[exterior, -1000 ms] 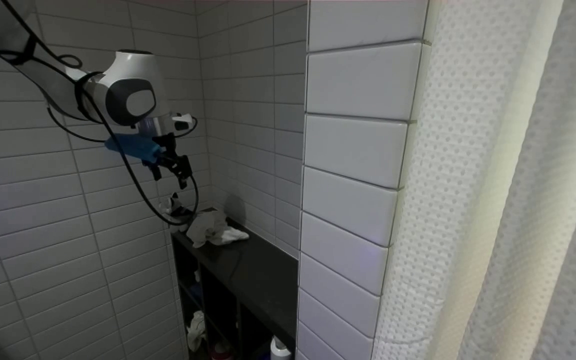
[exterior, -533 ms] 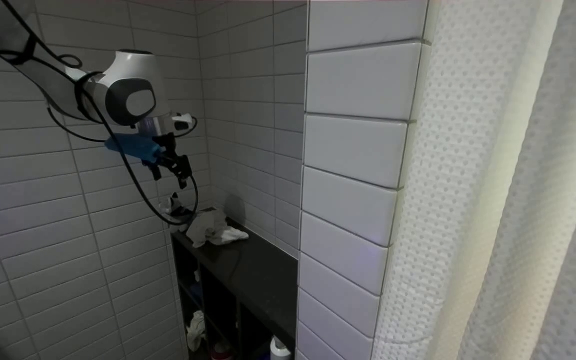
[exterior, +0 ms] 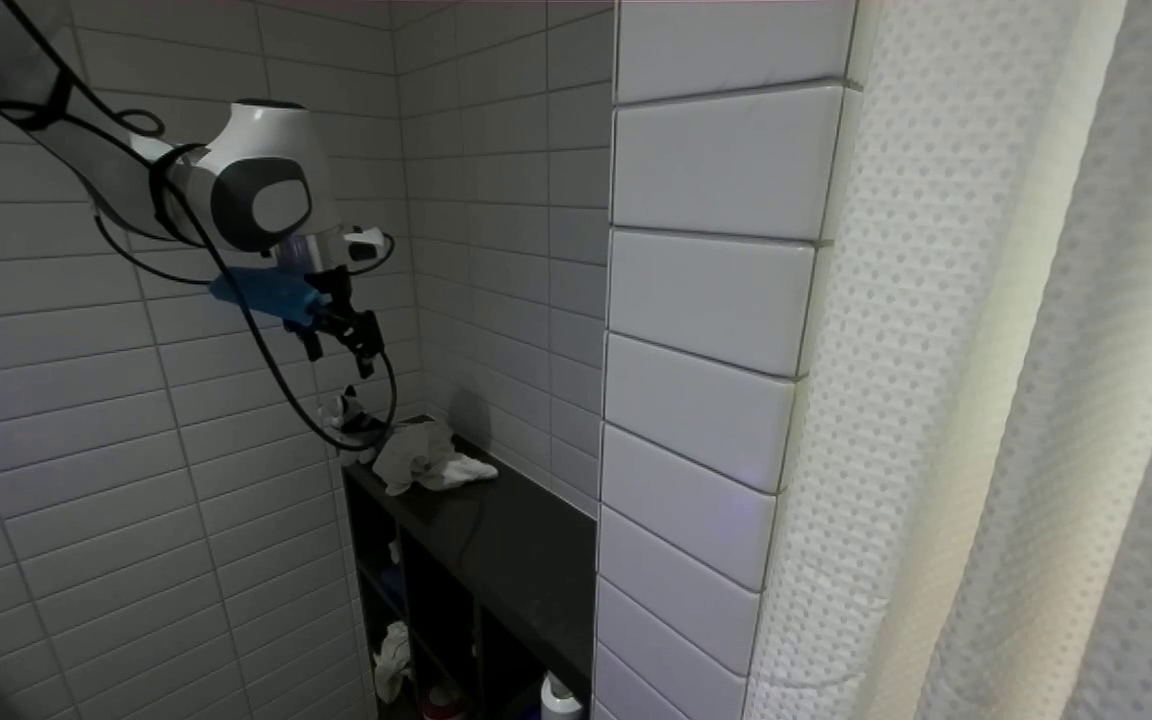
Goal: Move the white towel to the right.
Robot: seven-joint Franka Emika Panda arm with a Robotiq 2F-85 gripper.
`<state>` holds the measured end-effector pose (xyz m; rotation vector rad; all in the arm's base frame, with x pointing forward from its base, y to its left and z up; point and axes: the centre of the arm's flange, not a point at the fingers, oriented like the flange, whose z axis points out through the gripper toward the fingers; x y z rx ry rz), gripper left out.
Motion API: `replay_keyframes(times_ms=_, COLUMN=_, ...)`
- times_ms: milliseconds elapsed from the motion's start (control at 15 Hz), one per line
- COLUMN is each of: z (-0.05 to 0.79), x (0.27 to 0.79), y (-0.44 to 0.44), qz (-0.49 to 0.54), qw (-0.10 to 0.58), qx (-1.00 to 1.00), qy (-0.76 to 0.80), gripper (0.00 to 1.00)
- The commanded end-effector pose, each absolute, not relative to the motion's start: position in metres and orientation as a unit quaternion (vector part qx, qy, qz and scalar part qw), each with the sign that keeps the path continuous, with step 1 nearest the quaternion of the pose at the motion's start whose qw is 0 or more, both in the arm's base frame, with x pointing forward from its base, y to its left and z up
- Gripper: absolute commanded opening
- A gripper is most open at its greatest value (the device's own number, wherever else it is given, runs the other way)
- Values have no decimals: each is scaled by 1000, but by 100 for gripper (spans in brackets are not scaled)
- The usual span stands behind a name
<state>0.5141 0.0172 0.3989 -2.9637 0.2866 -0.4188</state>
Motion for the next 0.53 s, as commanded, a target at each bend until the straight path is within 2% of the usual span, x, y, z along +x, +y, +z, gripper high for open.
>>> replay_keyframes(times_ms=0, z=405, x=521, y=20, qz=-147, qw=76, qx=-981, qy=102, gripper=100)
replay_keyframes(times_ms=467, z=383, x=540, y=34, qz=-144, qw=82, qx=-980, qy=111, gripper=100)
